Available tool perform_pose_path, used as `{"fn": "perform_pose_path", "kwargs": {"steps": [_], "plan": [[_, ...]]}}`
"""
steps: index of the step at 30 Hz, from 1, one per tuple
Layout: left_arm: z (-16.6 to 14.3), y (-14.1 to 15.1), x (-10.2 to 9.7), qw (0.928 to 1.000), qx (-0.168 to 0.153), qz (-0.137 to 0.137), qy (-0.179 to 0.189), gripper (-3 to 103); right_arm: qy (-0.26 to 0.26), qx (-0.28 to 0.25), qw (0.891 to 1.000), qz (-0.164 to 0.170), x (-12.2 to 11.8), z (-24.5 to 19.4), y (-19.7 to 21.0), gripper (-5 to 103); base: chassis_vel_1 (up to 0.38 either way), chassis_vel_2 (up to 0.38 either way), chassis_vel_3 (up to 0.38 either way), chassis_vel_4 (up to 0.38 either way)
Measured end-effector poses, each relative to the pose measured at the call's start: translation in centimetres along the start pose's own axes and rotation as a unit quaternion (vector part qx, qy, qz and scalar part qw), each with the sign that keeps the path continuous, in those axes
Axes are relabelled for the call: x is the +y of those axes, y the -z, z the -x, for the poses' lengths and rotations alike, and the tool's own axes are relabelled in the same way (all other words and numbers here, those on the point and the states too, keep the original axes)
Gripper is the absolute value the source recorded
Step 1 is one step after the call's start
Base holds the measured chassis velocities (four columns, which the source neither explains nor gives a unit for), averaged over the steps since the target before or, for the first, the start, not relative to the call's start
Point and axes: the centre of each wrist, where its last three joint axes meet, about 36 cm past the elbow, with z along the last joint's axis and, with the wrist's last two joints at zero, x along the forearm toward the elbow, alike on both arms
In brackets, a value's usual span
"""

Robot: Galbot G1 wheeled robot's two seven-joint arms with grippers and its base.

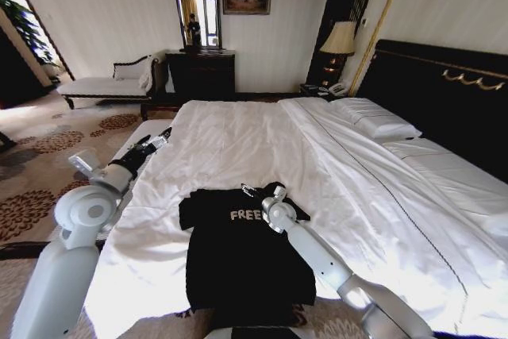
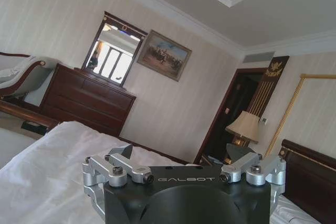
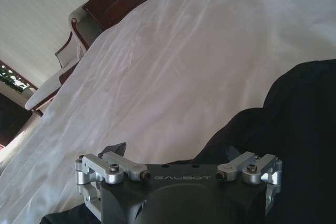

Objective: Fold the clothes on the bed.

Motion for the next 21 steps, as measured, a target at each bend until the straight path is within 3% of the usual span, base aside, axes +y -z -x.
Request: {"fn": "perform_pose_path", "kwargs": {"steps": [7, 9, 15, 21], "plan": [[-0.5, -0.1, -0.1, 1.0, 0.0, 0.0, 0.004, 100, 0.029, -0.047, 0.998, -0.01, 1.2, -0.2, 1.7, 100, 0.0, 0.0, 0.0, 0.0], [-0.8, -0.3, 0.0, 1.0, 0.001, -0.002, 0.008, 100, 0.027, -0.062, 0.997, -0.033, 0.3, -0.7, 0.8, 100, 0.0, 0.0, 0.0, 0.0], [-1.1, -0.8, -0.3, 0.9999, 0.002, 0.0, 0.013, 100, 0.014, -0.053, 0.997, -0.049, -1.5, -1.9, -2.1, 100, 0.0, 0.0, 0.0, 0.0], [-1.6, -0.8, -0.5, 0.9998, 0.002, 0.009, 0.018, 100, 0.048, -0.039, 0.997, -0.041, 0.1, -3.9, -4.1, 100, 0.0, 0.0, 0.0, 0.0]]}}
